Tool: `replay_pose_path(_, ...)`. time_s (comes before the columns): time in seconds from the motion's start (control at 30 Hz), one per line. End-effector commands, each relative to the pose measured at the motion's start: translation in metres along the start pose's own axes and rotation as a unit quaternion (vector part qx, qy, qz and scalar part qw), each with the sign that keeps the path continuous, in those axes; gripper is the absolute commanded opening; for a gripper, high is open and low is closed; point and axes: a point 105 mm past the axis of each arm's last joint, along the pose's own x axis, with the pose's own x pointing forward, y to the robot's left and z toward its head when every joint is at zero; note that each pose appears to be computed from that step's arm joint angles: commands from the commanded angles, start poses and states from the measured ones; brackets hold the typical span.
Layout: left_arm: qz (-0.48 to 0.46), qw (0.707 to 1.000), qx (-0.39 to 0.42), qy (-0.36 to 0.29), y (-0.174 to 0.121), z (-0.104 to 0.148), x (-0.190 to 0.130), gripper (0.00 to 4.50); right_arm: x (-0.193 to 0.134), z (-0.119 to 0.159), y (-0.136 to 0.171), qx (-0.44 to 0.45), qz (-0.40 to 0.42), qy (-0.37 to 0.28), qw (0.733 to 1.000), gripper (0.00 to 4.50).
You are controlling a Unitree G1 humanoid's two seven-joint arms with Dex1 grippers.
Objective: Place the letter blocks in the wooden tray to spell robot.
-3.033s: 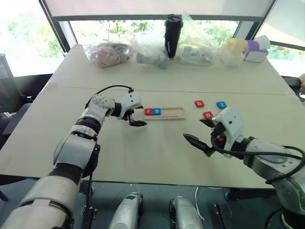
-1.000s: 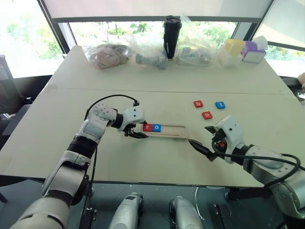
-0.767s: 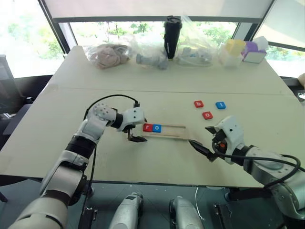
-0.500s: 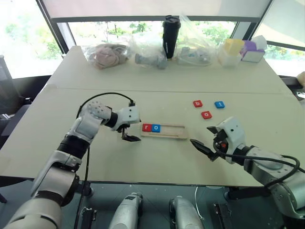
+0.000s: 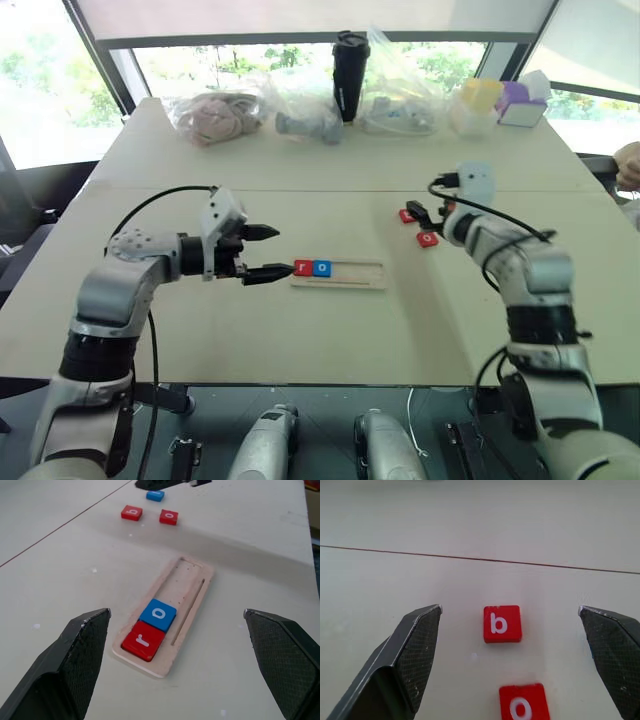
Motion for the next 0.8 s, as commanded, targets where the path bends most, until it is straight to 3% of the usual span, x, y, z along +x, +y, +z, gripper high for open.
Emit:
replay_pose_path(0.03,0.026,0.999,0.011,-0.023,-0.001,0.015,-0.014,4.44,0.016,0.007,0.000,-0.017,0.003,0.004,1.000,4.50)
replay_pose_path(0.43,0.074,0.997,0.019,-0.025,0.001,0.019,-0.027,4.44,0.041,-0.023,0.016,-0.026,0.028,0.068,0.997,4.50)
replay_pose_path(0.57,0.076,0.997,0.018,-0.025,0.002,0.018,-0.025,4.50,0.044,-0.025,0.017,-0.033,0.018,0.073,0.997,2.65)
replay_pose_path(0.6,0.076,0.997,0.018,-0.025,0.002,0.018,-0.024,4.50,0.044,-0.025,0.016,-0.032,0.014,0.072,0.997,1.95)
replay_pose_path(0.67,0.076,0.997,0.019,-0.025,0.003,0.018,-0.022,4.50,0.044,-0.024,0.016,-0.033,0.006,0.071,0.997,1.26)
replay_pose_path(0.8,0.075,0.997,0.021,-0.025,0.004,0.018,-0.019,4.50,0.039,-0.004,0.011,-0.056,-0.003,0.043,0.998,1.23)
